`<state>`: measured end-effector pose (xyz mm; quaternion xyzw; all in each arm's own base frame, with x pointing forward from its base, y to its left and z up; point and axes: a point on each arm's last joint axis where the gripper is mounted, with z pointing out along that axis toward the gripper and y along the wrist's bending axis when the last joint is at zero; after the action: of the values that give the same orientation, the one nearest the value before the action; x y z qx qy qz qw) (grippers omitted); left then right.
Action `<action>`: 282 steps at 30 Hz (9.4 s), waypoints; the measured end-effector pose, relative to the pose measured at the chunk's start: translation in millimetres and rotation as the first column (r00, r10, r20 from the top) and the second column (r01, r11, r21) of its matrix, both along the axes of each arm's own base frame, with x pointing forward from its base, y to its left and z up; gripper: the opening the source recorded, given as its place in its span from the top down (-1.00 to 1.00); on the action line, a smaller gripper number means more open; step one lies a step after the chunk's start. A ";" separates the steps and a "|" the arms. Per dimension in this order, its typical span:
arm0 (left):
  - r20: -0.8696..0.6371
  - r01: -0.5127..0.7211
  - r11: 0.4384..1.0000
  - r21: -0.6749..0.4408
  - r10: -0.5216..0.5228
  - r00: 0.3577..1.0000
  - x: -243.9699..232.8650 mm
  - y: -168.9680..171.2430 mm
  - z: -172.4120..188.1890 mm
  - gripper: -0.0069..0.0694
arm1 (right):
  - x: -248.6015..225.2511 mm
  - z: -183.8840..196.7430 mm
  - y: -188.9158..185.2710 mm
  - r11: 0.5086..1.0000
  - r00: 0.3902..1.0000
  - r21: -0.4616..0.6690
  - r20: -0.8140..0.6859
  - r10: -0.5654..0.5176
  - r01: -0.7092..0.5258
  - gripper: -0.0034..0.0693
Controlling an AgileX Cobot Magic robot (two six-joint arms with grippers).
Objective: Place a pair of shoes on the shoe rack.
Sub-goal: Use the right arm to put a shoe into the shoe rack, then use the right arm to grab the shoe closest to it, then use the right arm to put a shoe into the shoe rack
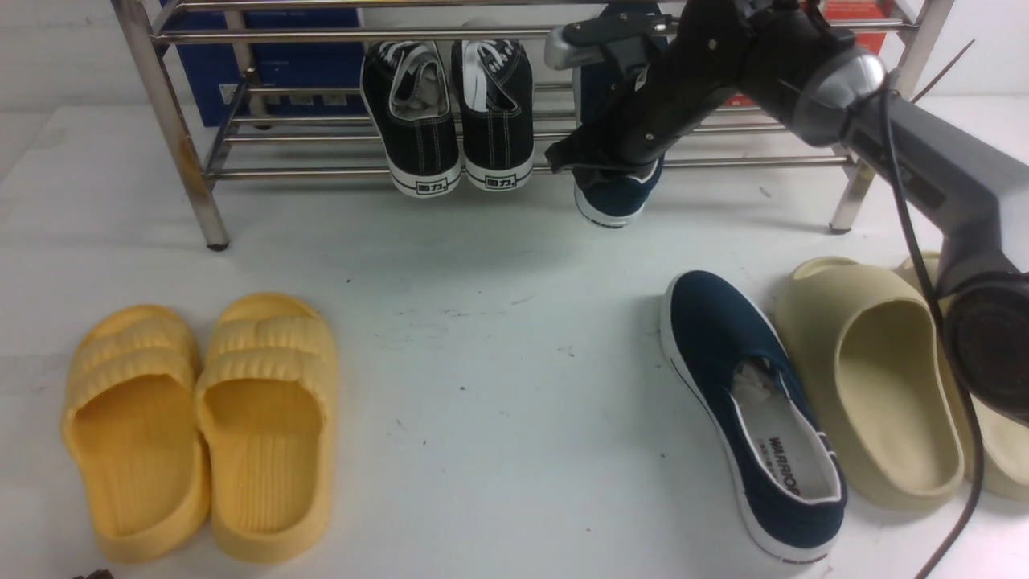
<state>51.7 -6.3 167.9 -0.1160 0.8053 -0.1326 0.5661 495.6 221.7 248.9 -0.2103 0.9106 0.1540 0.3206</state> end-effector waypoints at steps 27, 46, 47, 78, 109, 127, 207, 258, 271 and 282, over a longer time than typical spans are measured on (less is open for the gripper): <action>0.000 0.000 1.000 0.000 0.000 1.000 0.0 0.0 0.0 0.42 | -0.8 22.8 -5.0 1.000 0.995 -0.029 0.099 0.000 0.003 0.22; 0.000 0.000 1.000 0.000 0.000 1.000 0.0 0.0 0.0 0.38 | -30.5 78.9 -14.4 0.999 0.996 -0.026 0.081 0.031 -0.029 0.14; 0.000 0.000 1.000 0.000 0.000 1.000 0.0 0.0 0.0 0.37 | -28.1 77.4 -13.9 0.999 0.995 -0.022 0.096 0.026 -0.024 0.16; 0.000 0.000 1.000 0.000 0.000 1.000 0.0 0.0 0.0 0.30 | 0.1 33.1 -1.7 0.983 0.957 -0.115 0.237 0.169 -0.145 0.63; 0.000 0.000 1.000 0.000 0.000 1.000 0.0 0.0 0.0 0.25 | -68.1 120.3 -27.1 0.998 0.999 -0.039 -0.034 0.042 -0.044 0.14; 0.000 0.000 1.000 0.000 0.000 1.000 0.0 0.0 0.0 0.20 | -84.2 13.8 -28.6 0.998 0.975 -0.052 -0.219 -0.039 0.028 0.89; -0.001 0.000 1.000 0.000 0.000 1.000 0.0 0.0 -0.1 0.20 | -241.3 -38.1 -65.0 0.965 0.882 -0.255 -0.465 -0.075 -0.053 -0.31; -0.001 0.000 1.000 0.000 0.000 1.000 0.0 0.0 -0.1 0.20 | -56.2 9.4 -79.0 0.983 0.965 -0.134 -0.216 -0.152 0.125 0.79; -0.001 0.000 1.000 0.000 0.000 1.000 0.0 0.0 -0.1 0.20 | 8.0 0.1 -70.6 0.989 0.978 -0.066 -0.157 -0.138 0.129 0.79; -0.001 0.000 1.000 0.000 0.000 1.000 0.0 0.0 -0.1 0.20 | 15.3 2.7 -69.2 0.990 0.982 -0.078 -0.137 -0.129 0.120 0.79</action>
<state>51.7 -6.3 167.8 -0.1160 0.8056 -0.1325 0.5657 510.9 152.4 251.7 -0.1526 0.9473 0.1163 0.2567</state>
